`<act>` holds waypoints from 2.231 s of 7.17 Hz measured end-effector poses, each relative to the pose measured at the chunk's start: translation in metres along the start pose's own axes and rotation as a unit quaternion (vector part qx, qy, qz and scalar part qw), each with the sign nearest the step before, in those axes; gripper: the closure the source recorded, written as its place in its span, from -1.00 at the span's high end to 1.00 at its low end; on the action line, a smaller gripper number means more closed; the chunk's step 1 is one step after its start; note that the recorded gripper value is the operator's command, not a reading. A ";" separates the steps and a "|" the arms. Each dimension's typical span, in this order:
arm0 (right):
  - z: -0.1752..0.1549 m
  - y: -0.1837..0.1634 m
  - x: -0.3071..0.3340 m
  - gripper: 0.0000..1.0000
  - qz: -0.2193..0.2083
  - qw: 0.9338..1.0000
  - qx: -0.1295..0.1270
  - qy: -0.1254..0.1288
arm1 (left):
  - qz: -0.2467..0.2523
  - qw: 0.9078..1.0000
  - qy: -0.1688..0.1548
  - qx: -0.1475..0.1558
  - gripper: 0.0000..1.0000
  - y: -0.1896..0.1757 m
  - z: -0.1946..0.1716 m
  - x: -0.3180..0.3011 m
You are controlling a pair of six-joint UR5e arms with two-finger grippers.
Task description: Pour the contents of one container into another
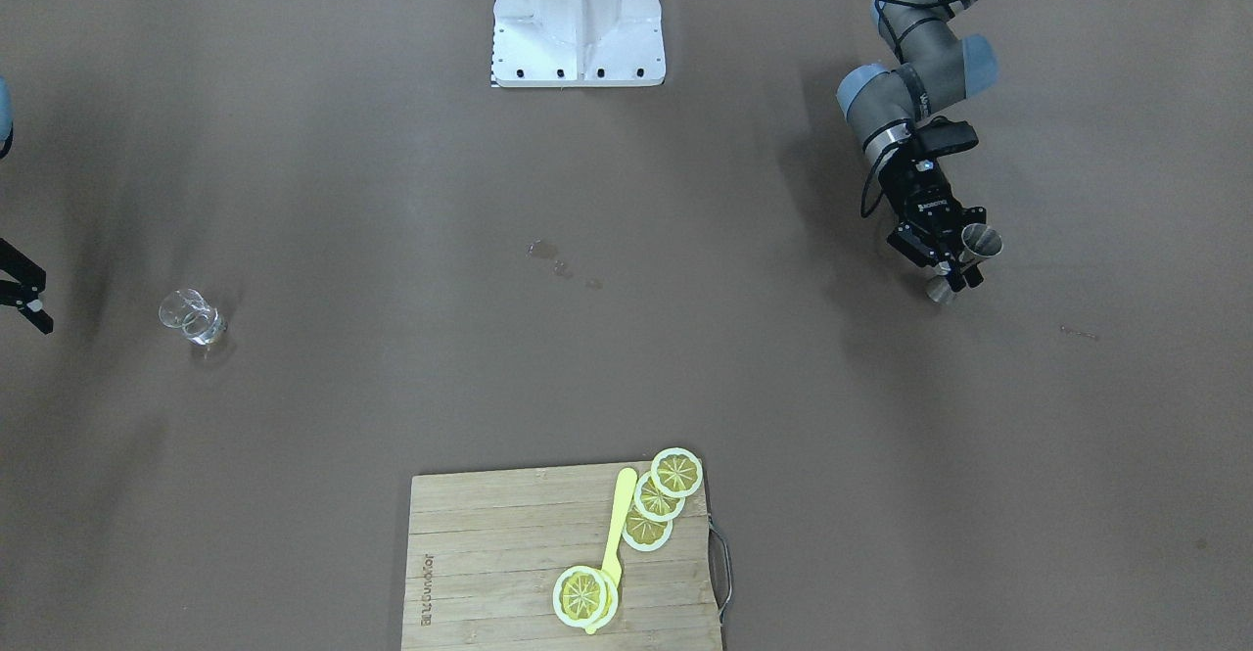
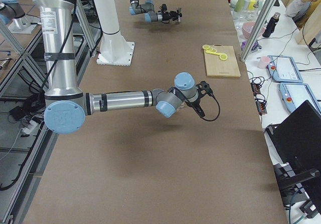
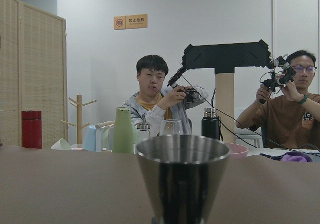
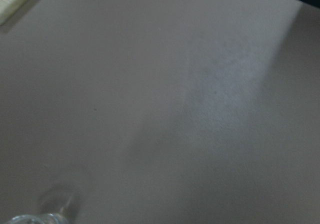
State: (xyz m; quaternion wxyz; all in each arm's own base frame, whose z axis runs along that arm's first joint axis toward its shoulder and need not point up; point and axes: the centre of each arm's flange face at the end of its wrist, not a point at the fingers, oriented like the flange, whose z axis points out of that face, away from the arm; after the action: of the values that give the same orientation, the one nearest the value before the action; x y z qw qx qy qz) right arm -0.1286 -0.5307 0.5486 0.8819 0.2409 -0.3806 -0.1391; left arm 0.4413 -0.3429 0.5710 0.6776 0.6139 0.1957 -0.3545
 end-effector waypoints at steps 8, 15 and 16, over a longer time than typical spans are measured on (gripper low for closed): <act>-0.021 0.021 0.058 1.00 0.205 0.963 -0.175 0.013 | -0.004 1.000 0.003 -0.003 0.99 -0.004 -0.005 -0.001; -0.087 0.082 0.147 1.00 0.335 0.925 -0.174 0.049 | -0.009 0.999 0.046 -0.007 0.99 -0.016 -0.047 0.005; -0.102 0.112 0.148 1.00 0.351 0.918 -0.174 0.053 | -0.008 0.999 0.052 -0.008 0.99 -0.019 -0.053 0.002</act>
State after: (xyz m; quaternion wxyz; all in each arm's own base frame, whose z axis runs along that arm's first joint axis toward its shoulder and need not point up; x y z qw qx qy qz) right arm 0.0535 -0.4674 0.6367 0.9209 -0.0583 -0.3633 0.1288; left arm 0.4377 -0.2917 0.5471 0.6685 0.6244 0.2386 -0.3260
